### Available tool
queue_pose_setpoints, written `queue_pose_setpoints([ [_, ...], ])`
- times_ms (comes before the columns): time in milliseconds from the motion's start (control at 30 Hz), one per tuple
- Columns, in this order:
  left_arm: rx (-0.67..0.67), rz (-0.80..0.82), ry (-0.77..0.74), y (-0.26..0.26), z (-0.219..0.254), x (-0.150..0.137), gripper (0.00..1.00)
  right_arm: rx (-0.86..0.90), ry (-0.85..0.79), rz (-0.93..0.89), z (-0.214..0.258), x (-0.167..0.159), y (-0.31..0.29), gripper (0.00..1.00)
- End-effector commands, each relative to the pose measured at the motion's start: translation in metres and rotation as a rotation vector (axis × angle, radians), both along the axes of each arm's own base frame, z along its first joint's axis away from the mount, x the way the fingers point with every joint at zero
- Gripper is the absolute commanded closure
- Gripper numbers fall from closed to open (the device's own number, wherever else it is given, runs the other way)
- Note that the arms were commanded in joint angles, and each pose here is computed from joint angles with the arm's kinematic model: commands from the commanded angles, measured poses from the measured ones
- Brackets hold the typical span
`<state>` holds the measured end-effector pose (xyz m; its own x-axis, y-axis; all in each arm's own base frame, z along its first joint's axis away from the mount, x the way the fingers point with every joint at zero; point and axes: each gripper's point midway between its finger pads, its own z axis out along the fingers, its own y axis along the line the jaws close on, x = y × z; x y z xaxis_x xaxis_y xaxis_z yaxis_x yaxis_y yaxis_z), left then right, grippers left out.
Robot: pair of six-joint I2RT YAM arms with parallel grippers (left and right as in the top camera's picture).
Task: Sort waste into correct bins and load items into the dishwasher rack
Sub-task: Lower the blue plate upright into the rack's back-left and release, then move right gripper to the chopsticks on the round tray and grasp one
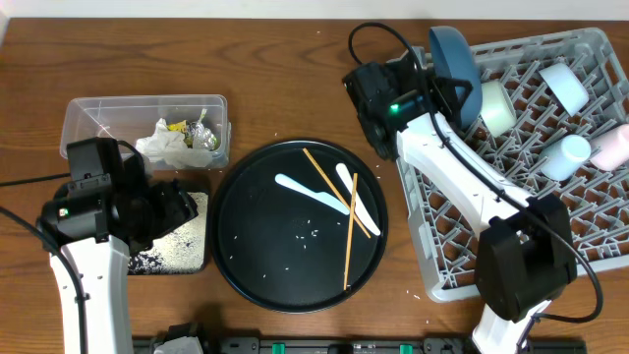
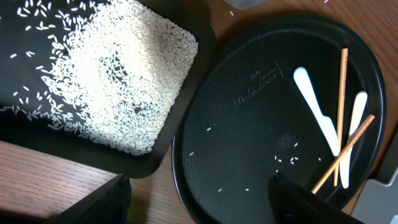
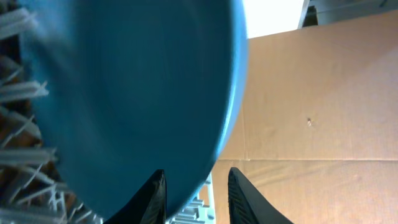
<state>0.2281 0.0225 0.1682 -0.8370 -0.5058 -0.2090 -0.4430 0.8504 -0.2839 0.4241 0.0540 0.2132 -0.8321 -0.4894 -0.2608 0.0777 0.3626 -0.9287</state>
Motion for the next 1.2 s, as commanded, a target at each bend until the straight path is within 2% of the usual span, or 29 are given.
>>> queue_pose_setpoints([
  [0,0.002,0.011,-0.007,0.002,0.004,0.001,0.28,0.113,-0.078,-0.018,0.002,-0.008,0.004,0.70],
  [200,0.002,0.011,-0.007,0.002,0.004,0.001,0.28,0.345,-0.065,-0.038,-0.007,-0.026,0.010,0.66],
  [533,0.002,0.011,-0.007,0.002,0.004,0.001,0.28,0.493,-0.112,-0.012,0.026,-0.044,0.010,0.61],
  [700,0.002,0.011,-0.007,0.002,0.004,0.001,0.28,0.546,-0.167,0.004,0.049,-0.053,0.006,0.53],
  [967,0.003,0.010,-0.007,0.002,0.004,0.001,0.28,0.638,-0.231,0.036,0.078,-0.068,0.003,0.48],
  [1167,0.003,0.010,-0.006,0.002,0.004,0.001,0.28,0.845,-0.178,0.095,0.078,-0.077,0.018,0.36],
])
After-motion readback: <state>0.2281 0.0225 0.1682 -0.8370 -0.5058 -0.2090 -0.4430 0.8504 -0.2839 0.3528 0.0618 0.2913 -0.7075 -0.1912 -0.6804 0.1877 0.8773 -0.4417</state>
